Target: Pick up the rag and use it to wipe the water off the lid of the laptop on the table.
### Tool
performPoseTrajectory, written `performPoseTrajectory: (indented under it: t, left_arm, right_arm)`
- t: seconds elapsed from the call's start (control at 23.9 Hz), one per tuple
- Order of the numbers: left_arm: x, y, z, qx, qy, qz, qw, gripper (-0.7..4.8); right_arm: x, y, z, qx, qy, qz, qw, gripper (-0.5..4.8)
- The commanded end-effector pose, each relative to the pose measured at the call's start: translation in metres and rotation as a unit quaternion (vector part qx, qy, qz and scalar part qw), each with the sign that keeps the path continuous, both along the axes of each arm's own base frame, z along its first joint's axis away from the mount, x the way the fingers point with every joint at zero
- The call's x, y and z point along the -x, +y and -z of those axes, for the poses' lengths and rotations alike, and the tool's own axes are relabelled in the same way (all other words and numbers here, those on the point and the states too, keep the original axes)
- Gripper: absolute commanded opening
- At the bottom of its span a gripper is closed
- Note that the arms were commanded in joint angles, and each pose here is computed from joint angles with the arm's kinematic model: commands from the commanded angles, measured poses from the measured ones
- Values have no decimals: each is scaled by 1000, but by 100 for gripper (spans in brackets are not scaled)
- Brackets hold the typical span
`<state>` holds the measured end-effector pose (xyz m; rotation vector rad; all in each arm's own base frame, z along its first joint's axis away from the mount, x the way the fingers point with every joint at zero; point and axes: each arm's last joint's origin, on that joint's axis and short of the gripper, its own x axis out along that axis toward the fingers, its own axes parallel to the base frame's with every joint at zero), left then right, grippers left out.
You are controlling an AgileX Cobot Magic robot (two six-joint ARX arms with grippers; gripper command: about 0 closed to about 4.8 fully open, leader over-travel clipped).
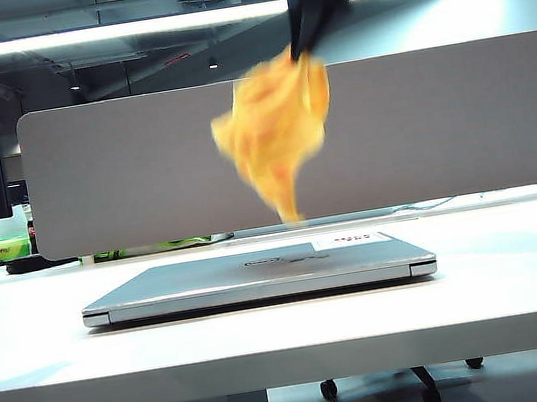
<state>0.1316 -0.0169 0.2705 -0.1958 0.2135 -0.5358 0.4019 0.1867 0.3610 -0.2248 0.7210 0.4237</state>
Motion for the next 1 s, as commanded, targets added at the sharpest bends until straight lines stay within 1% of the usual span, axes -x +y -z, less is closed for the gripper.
performPoseTrajectory:
  t: [0.04, 0.13, 0.21, 0.29, 0.42, 0.5, 0.58, 0.67, 0.71, 0.75, 0.79, 0.88, 1.0]
  left_arm:
    - [0, 0, -3, 2, -8, 0, 1000, 21]
    - [0, 0, -3, 2, -9, -1, 1000, 21]
    - [0, 0, -3, 2, -8, -1, 1000, 21]
    - [0, 0, -3, 2, -8, -1, 1000, 21]
    - [0, 0, -3, 2, -8, -1, 1000, 21]
    - [0, 0, -3, 1, -8, -1, 1000, 21]
    - [0, 0, -3, 1, -8, -2, 1000, 21]
    - [0, 0, -3, 1, -8, -2, 1000, 21]
    - [0, 1, -3, 0, -8, -12, 1000, 21]
    - [0, 1, -3, -1, -8, -15, 1000, 21]
    - [0, 1, -3, -1, -8, -14, 1000, 21]
    - [0, 1, -3, -1, -8, -15, 1000, 21]
    - [0, 1, -3, -1, -8, -15, 1000, 21]
  right_arm:
    - [-16, 19, 40, 15, 42, -12, 999, -5]
    - [-25, 27, 66, 25, 69, -18, 997, -5]
    - [-33, 42, 115, 42, 136, -37, 989, -5]
    - [-32, 50, 134, 43, 171, -53, 983, -5]
    - [-24, 65, 151, 57, 203, -72, 975, -5]
    - [-16, 74, 154, 66, 216, -83, 971, -5]
    - [1, 89, 155, 88, 237, -100, 962, -5]
    - [7, 90, 156, 116, 247, -94, 957, -5]
    - [9, 87, 157, 157, 247, -75, 953, -5]
    - [9, 85, 157, 176, 241, -65, 952, -5]
    - [4, 77, 156, 199, 229, -47, 952, -5]
    - [-2, 63, 151, 198, 228, -28, 953, -5]
    - [-11, 42, 148, 185, 243, 9, 952, -5]
